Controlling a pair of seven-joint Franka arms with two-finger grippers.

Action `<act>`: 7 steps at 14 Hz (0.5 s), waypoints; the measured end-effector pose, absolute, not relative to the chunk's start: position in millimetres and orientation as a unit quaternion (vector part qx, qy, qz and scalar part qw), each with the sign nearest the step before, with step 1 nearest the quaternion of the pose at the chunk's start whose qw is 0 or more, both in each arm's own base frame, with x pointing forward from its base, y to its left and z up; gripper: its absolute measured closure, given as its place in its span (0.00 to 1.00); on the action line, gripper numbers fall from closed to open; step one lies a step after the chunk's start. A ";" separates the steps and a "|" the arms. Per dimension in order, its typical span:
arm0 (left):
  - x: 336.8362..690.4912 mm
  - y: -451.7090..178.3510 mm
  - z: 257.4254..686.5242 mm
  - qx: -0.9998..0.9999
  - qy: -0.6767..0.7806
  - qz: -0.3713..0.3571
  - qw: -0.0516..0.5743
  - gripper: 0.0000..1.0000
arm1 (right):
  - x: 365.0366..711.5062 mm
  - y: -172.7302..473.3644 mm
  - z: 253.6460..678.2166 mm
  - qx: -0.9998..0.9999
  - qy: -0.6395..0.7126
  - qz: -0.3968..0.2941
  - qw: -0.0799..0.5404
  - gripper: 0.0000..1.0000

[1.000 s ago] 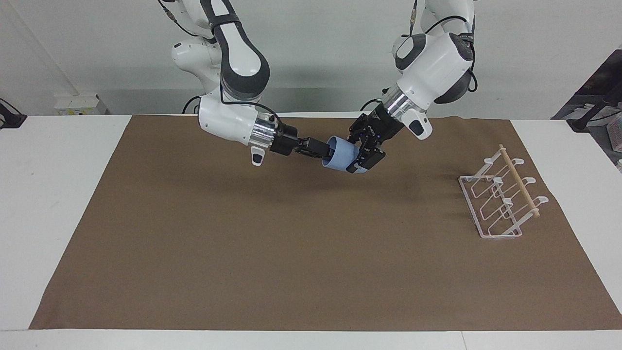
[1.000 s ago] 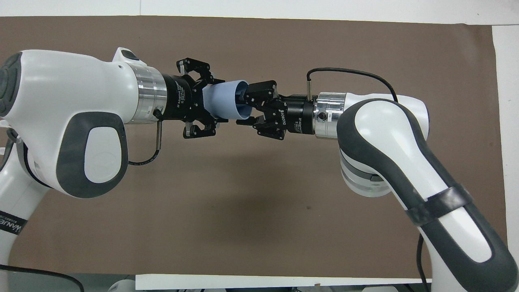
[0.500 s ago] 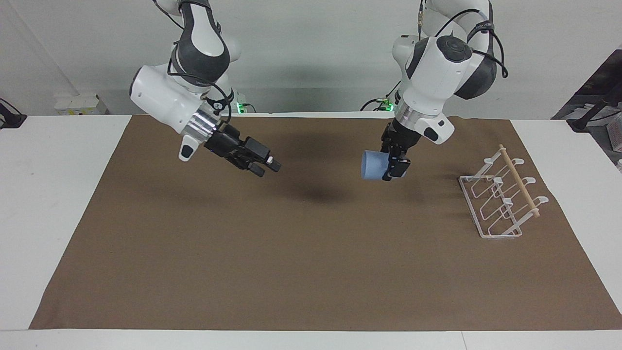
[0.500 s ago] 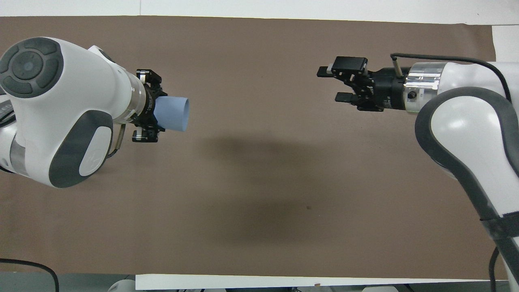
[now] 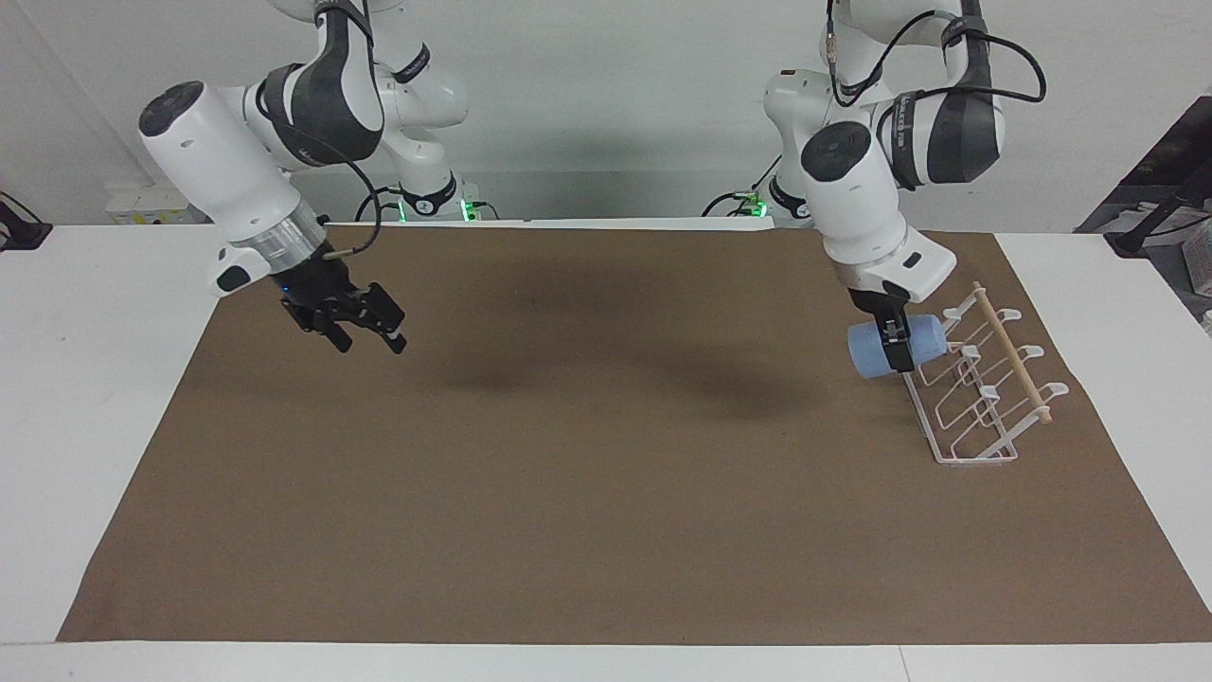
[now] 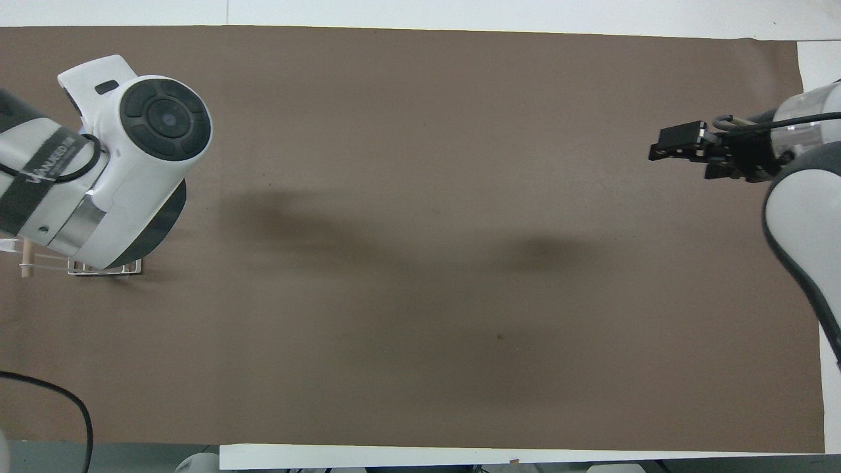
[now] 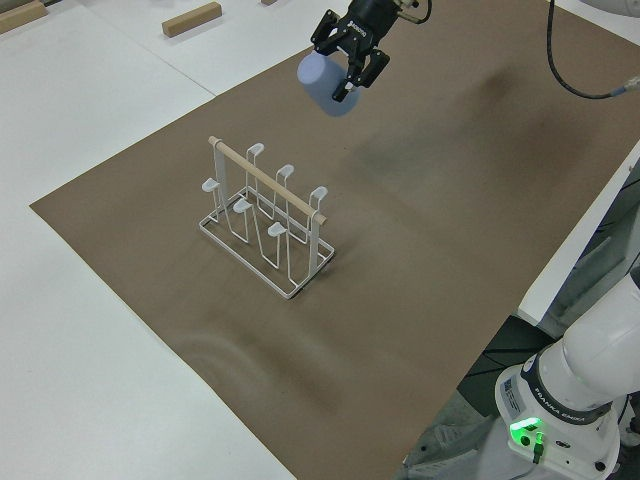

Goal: Hang cup on cup holder
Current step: 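Carry the cup toward the rack while the right gripper withdraws, then lower the cup onto the rack dowel with the left gripper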

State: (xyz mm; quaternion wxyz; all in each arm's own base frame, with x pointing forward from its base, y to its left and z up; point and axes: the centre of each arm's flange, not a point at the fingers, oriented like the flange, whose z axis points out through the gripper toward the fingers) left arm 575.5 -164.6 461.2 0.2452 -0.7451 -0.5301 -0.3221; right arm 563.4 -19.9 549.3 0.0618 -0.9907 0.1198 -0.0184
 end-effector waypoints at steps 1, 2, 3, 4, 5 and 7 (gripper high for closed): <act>586.3 -148.2 449.9 -0.734 -0.510 -0.351 0.278 0.20 | 554.8 -28.0 571.1 -0.992 0.117 -0.001 0.040 0.01; 595.3 -130.8 442.4 -0.723 -0.494 -0.374 0.305 0.20 | 546.1 -30.8 591.8 -0.993 0.113 0.015 0.024 0.01; 601.9 -114.0 438.5 -0.714 -0.481 -0.392 0.325 0.20 | 537.6 -31.6 611.1 -0.993 0.111 0.028 0.012 0.01; 604.6 -102.8 436.5 -0.708 -0.473 -0.402 0.337 0.20 | 531.5 -33.0 625.1 -0.993 0.111 0.037 0.005 0.01; 605.3 -97.6 434.8 -0.706 -0.466 -0.408 0.344 0.20 | 528.0 -35.4 634.4 -0.993 0.110 0.042 0.002 0.01; 604.0 -99.8 429.0 -0.707 -0.448 -0.418 0.353 0.20 | 528.1 -38.9 635.6 -0.993 0.104 0.055 0.001 0.00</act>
